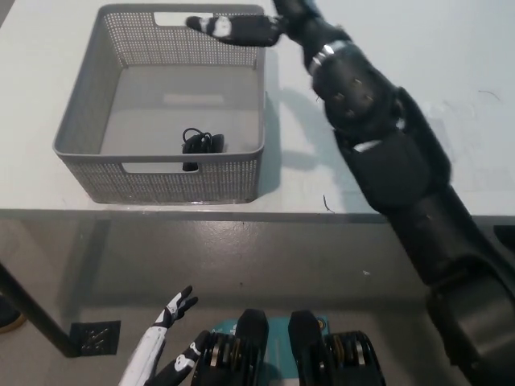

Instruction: Use the right hand to pick up a webcam and put it into a container on the left side

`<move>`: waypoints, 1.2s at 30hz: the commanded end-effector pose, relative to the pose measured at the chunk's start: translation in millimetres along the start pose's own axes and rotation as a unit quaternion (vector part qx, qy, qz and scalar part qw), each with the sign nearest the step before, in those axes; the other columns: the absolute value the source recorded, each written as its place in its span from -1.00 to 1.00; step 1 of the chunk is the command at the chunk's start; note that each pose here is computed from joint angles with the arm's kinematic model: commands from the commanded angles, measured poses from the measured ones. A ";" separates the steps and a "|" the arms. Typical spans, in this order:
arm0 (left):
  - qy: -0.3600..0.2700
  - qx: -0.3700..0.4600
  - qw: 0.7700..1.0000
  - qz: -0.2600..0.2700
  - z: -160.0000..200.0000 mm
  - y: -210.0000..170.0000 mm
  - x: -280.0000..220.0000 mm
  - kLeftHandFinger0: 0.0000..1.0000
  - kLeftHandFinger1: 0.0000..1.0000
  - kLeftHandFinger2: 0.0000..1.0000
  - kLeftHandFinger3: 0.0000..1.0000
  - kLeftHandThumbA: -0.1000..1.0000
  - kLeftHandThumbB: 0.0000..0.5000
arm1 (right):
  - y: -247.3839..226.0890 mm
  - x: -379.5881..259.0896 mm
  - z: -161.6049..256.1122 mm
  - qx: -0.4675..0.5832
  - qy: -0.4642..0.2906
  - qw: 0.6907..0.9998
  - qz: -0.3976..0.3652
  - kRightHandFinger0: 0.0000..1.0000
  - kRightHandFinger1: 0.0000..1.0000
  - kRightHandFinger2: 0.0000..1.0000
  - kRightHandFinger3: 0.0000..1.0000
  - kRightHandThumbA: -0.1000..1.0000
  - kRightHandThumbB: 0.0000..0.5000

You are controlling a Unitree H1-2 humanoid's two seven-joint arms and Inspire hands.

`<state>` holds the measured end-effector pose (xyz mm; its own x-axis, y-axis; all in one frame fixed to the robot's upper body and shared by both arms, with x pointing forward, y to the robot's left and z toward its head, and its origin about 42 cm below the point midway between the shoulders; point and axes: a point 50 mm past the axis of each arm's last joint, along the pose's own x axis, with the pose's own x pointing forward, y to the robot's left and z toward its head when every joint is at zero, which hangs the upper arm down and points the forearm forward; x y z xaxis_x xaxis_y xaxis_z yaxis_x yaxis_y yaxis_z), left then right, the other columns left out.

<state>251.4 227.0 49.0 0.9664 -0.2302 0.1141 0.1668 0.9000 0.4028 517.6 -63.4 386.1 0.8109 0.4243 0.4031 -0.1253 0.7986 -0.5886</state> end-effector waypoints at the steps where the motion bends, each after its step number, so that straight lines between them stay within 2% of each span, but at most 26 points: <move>1: -0.038 0.012 0.999 0.018 7.7 17.2 14.2 1.00 0.91 0.84 1.00 0.69 -0.75 | -84.9 -58.3 53.2 0.029 -0.112 0.990 -0.080 1.00 1.00 1.00 1.00 1.00 0.16; 4: -0.036 0.001 0.999 0.031 8.2 19.7 18.6 1.00 0.93 0.92 1.00 0.76 -0.77 | -84.0 -98.2 52.6 0.039 -0.130 0.986 -0.101 1.00 1.00 1.00 1.00 1.00 0.03; 7: -0.037 -0.004 0.999 0.038 7.5 23.3 18.0 1.00 0.96 1.00 1.00 0.97 -0.69 | -76.1 -135.1 50.5 0.049 -0.134 0.984 -0.111 1.00 1.00 1.00 1.00 1.00 0.02; 9: -0.041 -0.025 0.998 0.043 8.4 24.5 19.2 1.00 1.00 1.00 1.00 1.00 -0.66 | -67.1 -166.1 41.4 0.077 -0.131 0.981 -0.118 1.00 1.00 1.00 1.00 1.00 0.11; 14: -0.047 -0.031 0.997 0.058 10.9 34.2 19.4 1.00 1.00 1.00 1.00 1.00 -0.44 | -35.2 -222.0 -5.4 0.116 -0.099 0.975 -0.159 1.00 1.00 1.00 1.00 0.88 -0.04; 16: -0.044 -0.032 0.997 0.063 10.2 36.7 18.1 1.00 1.00 1.00 1.00 1.00 -0.33 | -17.3 -248.9 -36.9 0.154 -0.060 0.967 -0.194 1.00 1.00 1.00 1.00 0.76 -0.02; 18: -0.044 -0.031 0.996 0.064 10.1 37.6 18.7 1.00 1.00 1.00 1.00 1.00 -0.36 | 0.0 -273.4 -64.8 0.187 -0.022 0.961 -0.203 1.00 1.00 1.00 1.00 0.86 -0.02; 19: -0.046 -0.032 0.996 0.064 10.2 39.1 20.6 1.00 1.00 1.00 1.00 1.00 -0.34 | 7.1 -281.4 -75.1 0.187 -0.010 0.961 -0.203 1.00 1.00 1.00 1.00 0.93 -0.13; 20: -0.046 -0.035 0.996 0.065 9.8 38.6 21.6 1.00 1.00 1.00 1.00 1.00 -0.31 | 15.3 -290.3 -82.8 0.208 0.009 0.957 -0.203 1.00 1.00 1.00 1.00 0.96 -0.11; 24: -0.046 -0.038 0.996 0.073 10.6 37.3 27.0 1.00 1.00 1.00 1.00 1.00 -0.40 | 47.7 -311.1 -103.0 0.220 0.048 0.957 -0.185 1.00 1.00 1.00 1.00 1.00 -0.12; 25: -0.044 -0.043 0.995 0.074 10.7 35.8 26.3 1.00 1.00 1.00 1.00 1.00 -0.41 | 58.9 -318.8 -109.1 0.226 0.059 0.957 -0.172 1.00 1.00 1.00 1.00 0.95 -0.15; 26: -0.041 -0.048 0.995 0.075 10.3 34.3 25.3 1.00 1.00 1.00 1.00 1.00 -0.38 | 67.8 -326.5 -112.9 0.233 0.075 0.956 -0.161 1.00 1.00 1.00 1.00 0.94 -0.02; 27: -0.039 -0.050 0.995 0.074 9.7 33.3 23.8 1.00 1.00 1.00 1.00 1.00 -0.35 | 73.4 -332.1 -115.4 0.237 0.083 0.955 -0.158 1.00 1.00 1.00 1.00 0.94 0.03; 30: -0.032 -0.052 0.996 0.065 8.9 29.9 17.9 1.00 1.00 1.00 1.00 1.00 -0.17 | 98.0 -360.8 -127.6 0.270 0.131 0.943 -0.142 1.00 1.00 1.00 1.00 1.00 -0.02; 32: -0.030 -0.052 0.996 0.064 8.9 29.8 17.4 1.00 1.00 1.00 1.00 1.00 -0.13 | 104.2 -366.5 -132.1 0.292 0.151 0.934 -0.138 1.00 1.00 1.00 1.00 1.00 -0.05; 33: -0.029 -0.054 0.996 0.065 8.7 29.4 16.5 1.00 1.00 1.00 1.00 1.00 -0.12 | 108.3 -368.3 -134.8 0.313 0.157 0.927 -0.139 1.00 1.00 1.00 1.00 1.00 -0.19; 34: -0.027 -0.058 0.996 0.065 8.4 27.6 15.2 1.00 1.00 1.00 1.00 1.00 -0.16 | 114.9 -370.6 -137.9 0.338 0.164 0.916 -0.142 1.00 1.00 1.00 1.00 1.00 -0.43; 36: -0.025 -0.061 0.996 0.067 6.7 24.8 12.5 1.00 1.00 1.00 1.00 1.00 -0.21 | 120.5 -374.2 -139.7 0.347 0.173 0.911 -0.139 1.00 1.00 1.00 1.00 1.00 -0.47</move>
<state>265.7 243.8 57.2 0.9783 -0.1363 0.1558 0.0830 0.9479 0.3077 278.7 -193.4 62.3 0.9941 0.0981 0.0455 -0.0975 0.9951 -0.0150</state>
